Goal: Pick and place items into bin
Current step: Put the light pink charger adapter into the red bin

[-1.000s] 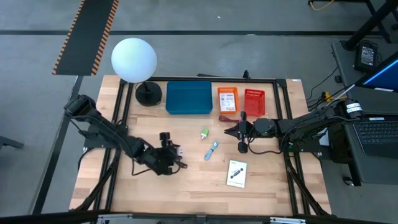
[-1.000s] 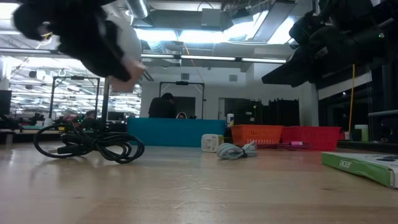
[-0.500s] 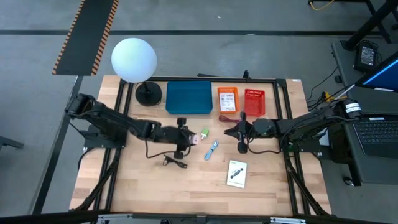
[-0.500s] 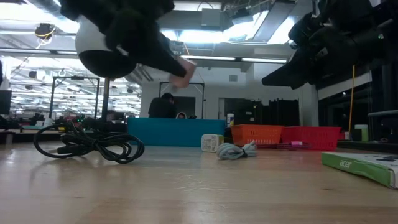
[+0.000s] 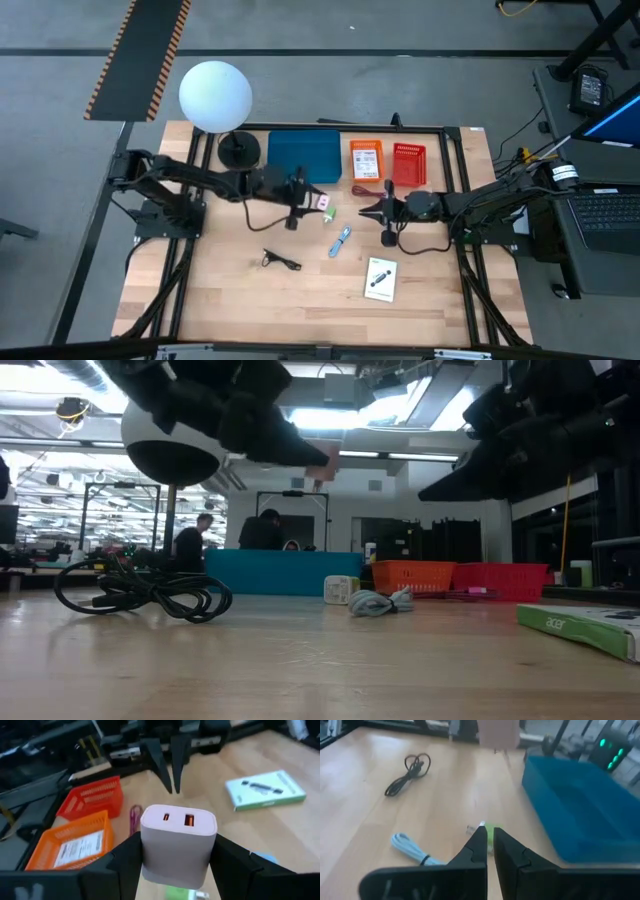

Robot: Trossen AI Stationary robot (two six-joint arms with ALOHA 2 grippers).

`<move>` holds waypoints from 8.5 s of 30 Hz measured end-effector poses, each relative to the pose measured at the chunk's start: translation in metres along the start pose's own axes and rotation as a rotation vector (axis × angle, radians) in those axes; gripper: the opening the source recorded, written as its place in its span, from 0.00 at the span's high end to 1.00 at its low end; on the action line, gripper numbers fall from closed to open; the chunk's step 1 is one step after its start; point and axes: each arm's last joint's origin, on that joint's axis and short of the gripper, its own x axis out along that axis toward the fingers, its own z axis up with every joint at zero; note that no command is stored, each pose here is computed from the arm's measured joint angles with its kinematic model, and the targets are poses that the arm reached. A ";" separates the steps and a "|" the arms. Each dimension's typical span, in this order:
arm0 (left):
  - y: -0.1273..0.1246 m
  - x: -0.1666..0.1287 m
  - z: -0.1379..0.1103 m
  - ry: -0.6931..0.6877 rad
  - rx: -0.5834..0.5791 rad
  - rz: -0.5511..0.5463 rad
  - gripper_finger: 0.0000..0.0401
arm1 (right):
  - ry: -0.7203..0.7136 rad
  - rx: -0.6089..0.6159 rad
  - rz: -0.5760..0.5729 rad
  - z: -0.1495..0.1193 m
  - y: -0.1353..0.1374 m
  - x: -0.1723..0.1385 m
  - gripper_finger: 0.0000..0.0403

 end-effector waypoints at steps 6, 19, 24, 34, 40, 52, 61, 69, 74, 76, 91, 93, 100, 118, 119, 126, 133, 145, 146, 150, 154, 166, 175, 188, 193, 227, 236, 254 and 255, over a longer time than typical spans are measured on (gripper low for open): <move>0.027 -0.005 0.002 -0.137 0.019 -0.026 0.52 | -0.095 -0.054 -0.015 0.009 -0.001 0.000 0.97; 0.042 0.000 0.001 -0.237 -0.044 0.047 0.52 | -0.165 -0.009 -0.122 0.015 -0.024 0.001 0.88; 0.041 0.011 -0.010 -0.221 -0.070 0.039 0.52 | -0.191 0.002 -0.152 0.017 -0.031 0.001 0.72; 0.039 0.025 -0.016 -0.294 -0.079 0.050 0.52 | -0.216 0.010 -0.126 0.019 -0.032 0.001 0.46; 0.037 0.025 -0.012 -0.304 -0.078 0.043 0.52 | -0.207 0.029 -0.125 0.024 -0.032 0.011 0.38; 0.027 0.028 -0.008 -0.310 -0.071 0.011 0.52 | -0.158 -0.058 -0.126 0.041 -0.031 0.057 0.37; 0.027 0.027 -0.007 -0.314 -0.063 0.020 0.52 | -0.164 -0.063 -0.116 0.045 -0.028 0.059 0.37; 0.029 0.027 -0.007 -0.313 -0.065 0.024 0.52 | -0.170 -0.062 -0.115 0.046 -0.026 0.058 0.37; 0.032 0.027 -0.010 -0.287 -0.068 0.072 0.52 | -0.200 -0.031 -0.110 0.050 -0.026 0.057 0.37; 0.033 0.027 -0.011 -0.283 -0.068 0.081 0.52 | -0.204 -0.030 -0.110 0.051 -0.026 0.057 0.37; 0.032 0.027 -0.010 -0.286 -0.074 0.074 0.52 | -0.174 -0.048 -0.106 0.052 -0.026 0.059 0.37; 0.032 0.026 -0.010 -0.290 -0.084 0.071 0.52 | -0.172 -0.063 -0.103 0.052 -0.025 0.059 0.37; 0.029 0.026 -0.008 -0.297 -0.080 0.052 0.52 | -0.172 -0.066 -0.097 0.052 -0.025 0.059 0.37; 0.026 0.027 -0.007 -0.292 -0.096 0.051 0.52 | -0.160 -0.061 -0.154 0.051 -0.027 0.059 0.59; 0.026 0.027 -0.007 -0.293 -0.097 0.051 0.52 | -0.160 -0.061 -0.154 0.051 -0.027 0.059 0.59; 0.026 0.027 -0.007 -0.290 -0.104 0.054 0.48 | -0.162 -0.060 -0.154 0.051 -0.027 0.059 0.59; 0.026 0.027 -0.007 -0.288 -0.107 0.053 0.41 | -0.162 -0.060 -0.155 0.051 -0.027 0.059 0.59; 0.035 0.002 0.002 -0.183 -0.122 0.050 0.40 | -0.162 -0.059 -0.165 0.051 -0.027 0.059 0.59; 0.035 0.000 0.004 -0.176 -0.118 0.049 0.40 | -0.162 -0.059 -0.164 0.051 -0.027 0.059 0.59; 0.033 -0.007 0.004 -0.127 -0.097 0.037 0.41 | -0.162 -0.059 -0.162 0.051 -0.027 0.059 0.59; 0.032 -0.008 0.000 -0.074 -0.103 0.025 0.47 | -0.159 -0.052 -0.158 0.053 -0.028 0.056 0.59; 0.020 -0.017 -0.025 -0.060 -0.080 0.020 0.83 | -0.058 0.024 -0.259 0.060 -0.034 0.033 0.59; 0.015 -0.024 -0.030 -0.049 -0.081 0.012 0.99 | 0.066 0.116 -0.454 0.054 -0.050 0.017 0.59; 0.017 -0.024 -0.028 -0.077 -0.076 0.028 0.99 | 0.207 0.282 -0.706 0.037 -0.073 0.004 0.59; 0.019 -0.025 -0.023 -0.122 -0.063 0.045 0.99 | 0.303 0.361 -0.748 0.043 -0.078 -0.011 0.59; 0.023 -0.028 -0.010 -0.246 0.259 0.129 0.99 | 0.689 0.614 -0.889 0.037 -0.095 -0.048 0.58; 0.023 -0.028 -0.010 -0.246 0.259 0.129 0.99 | 0.696 0.664 -0.928 0.003 -0.104 -0.047 0.58; 0.023 -0.028 -0.010 -0.246 0.259 0.129 0.99 | 0.636 0.689 -0.928 -0.039 -0.107 -0.044 0.58; 0.023 -0.028 -0.010 -0.246 0.259 0.129 0.99 | 0.632 0.682 -0.924 -0.038 -0.108 -0.044 0.58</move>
